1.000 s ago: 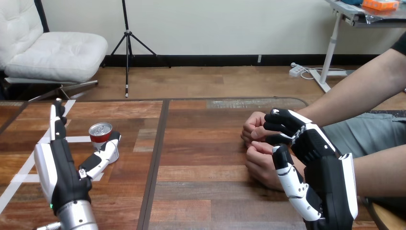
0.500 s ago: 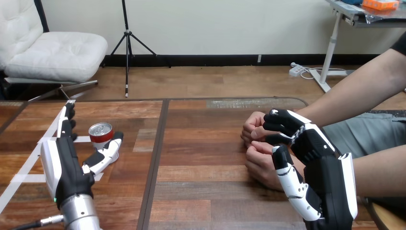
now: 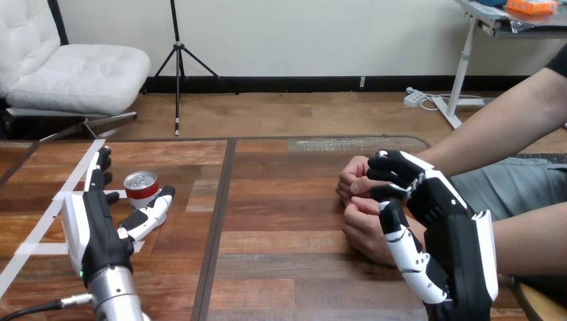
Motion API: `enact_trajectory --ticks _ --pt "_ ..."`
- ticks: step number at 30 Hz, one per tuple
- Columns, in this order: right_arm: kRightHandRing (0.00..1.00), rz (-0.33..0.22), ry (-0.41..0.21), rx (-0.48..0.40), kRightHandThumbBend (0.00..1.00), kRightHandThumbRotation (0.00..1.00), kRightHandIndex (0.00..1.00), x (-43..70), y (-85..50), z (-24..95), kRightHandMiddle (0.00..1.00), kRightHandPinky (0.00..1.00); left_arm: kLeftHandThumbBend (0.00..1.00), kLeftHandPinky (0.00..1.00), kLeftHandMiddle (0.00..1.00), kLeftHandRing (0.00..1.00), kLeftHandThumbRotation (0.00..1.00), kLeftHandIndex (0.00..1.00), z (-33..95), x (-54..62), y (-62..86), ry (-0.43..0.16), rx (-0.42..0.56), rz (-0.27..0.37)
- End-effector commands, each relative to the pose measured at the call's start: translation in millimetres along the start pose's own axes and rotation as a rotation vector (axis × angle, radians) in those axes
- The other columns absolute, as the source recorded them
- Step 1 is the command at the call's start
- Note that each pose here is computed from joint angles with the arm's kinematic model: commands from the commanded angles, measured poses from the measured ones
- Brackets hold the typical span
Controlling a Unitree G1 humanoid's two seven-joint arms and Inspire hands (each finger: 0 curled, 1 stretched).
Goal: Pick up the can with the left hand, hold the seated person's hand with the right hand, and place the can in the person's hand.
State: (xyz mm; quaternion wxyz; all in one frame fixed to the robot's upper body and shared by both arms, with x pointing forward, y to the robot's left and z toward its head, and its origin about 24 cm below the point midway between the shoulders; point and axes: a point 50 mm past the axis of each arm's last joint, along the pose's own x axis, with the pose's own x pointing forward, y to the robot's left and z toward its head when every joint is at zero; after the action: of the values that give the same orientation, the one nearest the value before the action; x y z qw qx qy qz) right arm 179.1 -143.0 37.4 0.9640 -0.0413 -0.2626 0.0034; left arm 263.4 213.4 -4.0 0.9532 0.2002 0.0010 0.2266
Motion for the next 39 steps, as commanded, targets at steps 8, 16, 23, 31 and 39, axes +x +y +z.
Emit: enact_trajectory --ticks 8,16,23,31,39 --pt "0.71 -0.001 -0.084 0.01 0.49 0.56 0.73 18.7 1.9 5.3 0.74 0.63 0.72 0.74 0.88 0.86 0.09 0.89 16.2 22.9 -2.8 -0.049 0.023 -0.012" --pt "0.71 0.0 -0.082 0.0 0.49 0.57 0.73 18.8 2.3 5.6 0.74 0.63 0.73 0.74 0.89 0.86 0.12 0.9 13.9 26.1 -3.4 -0.031 0.044 -0.025" --pt "0.72 0.002 -0.082 -0.003 0.5 0.59 0.73 18.6 2.5 5.7 0.74 0.64 0.73 0.75 0.9 0.86 0.14 0.9 11.9 28.6 -3.4 -0.015 0.056 -0.033" --pt "0.72 -0.001 -0.083 -0.001 0.5 0.59 0.73 18.5 2.5 5.9 0.74 0.64 0.73 0.78 0.91 0.87 0.14 0.91 9.6 31.1 -3.6 0.003 0.077 -0.039" --pt "0.71 0.004 -0.086 -0.003 0.49 0.59 0.73 18.1 2.3 5.9 0.74 0.63 0.74 0.8 0.92 0.88 0.16 0.92 7.5 33.6 -4.2 0.02 0.109 -0.044"
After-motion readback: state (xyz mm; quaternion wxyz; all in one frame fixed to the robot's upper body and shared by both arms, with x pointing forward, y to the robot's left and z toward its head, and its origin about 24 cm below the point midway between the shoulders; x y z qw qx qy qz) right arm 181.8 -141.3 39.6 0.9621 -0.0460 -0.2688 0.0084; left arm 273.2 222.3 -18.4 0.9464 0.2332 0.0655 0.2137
